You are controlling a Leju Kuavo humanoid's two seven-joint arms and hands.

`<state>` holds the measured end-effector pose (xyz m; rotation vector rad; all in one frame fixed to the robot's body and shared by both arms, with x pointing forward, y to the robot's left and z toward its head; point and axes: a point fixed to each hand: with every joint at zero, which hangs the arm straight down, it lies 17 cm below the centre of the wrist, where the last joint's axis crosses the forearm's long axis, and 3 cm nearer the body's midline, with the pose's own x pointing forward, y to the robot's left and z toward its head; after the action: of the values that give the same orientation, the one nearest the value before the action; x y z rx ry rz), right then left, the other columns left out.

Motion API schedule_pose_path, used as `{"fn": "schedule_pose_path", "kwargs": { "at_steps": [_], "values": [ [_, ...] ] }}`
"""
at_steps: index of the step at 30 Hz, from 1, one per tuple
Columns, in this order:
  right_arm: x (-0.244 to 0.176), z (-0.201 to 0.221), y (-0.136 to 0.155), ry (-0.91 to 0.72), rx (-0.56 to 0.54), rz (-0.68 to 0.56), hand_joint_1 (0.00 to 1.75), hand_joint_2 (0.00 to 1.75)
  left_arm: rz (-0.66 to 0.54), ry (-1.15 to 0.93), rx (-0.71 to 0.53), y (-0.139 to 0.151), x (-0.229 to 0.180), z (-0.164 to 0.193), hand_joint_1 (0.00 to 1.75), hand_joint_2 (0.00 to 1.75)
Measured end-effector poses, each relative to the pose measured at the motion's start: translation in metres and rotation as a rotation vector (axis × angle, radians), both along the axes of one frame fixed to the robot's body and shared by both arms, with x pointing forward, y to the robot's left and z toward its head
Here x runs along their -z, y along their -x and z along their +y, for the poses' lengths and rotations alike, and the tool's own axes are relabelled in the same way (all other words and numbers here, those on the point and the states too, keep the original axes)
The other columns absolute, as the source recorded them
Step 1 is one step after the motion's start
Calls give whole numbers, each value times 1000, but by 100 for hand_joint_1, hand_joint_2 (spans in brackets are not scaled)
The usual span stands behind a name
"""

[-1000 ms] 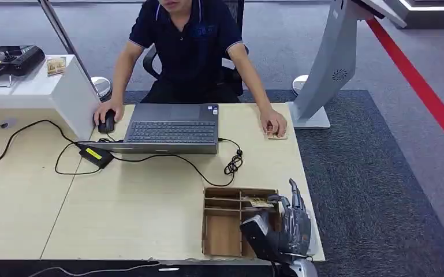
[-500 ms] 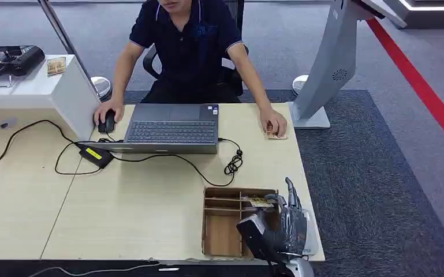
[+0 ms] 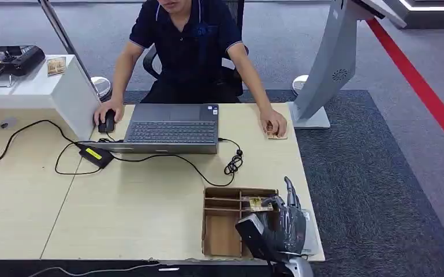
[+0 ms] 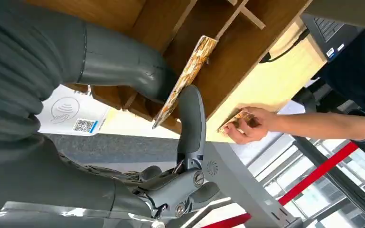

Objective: Pass the card to the sensor for recognition and then transmit it.

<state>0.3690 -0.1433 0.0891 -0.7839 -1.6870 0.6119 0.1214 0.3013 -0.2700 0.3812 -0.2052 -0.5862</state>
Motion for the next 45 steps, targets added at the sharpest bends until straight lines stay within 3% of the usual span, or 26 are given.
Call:
{"fn": "schedule_pose_path", "kwargs": {
  "at_steps": [19, 25, 45],
  "values": [
    [-3, 1, -2, 3, -1, -8, 162, 175, 0, 0, -2, 0, 0, 0, 0, 0],
    [-13, 1, -1, 18, -2, -41, 175, 175, 2, 2, -10, 1, 0, 0, 0, 0],
    [-169, -94, 19, -53, 226, -409, 175, 175, 2, -1, -46, 3, 0, 4, 0, 0]
  ]
}}
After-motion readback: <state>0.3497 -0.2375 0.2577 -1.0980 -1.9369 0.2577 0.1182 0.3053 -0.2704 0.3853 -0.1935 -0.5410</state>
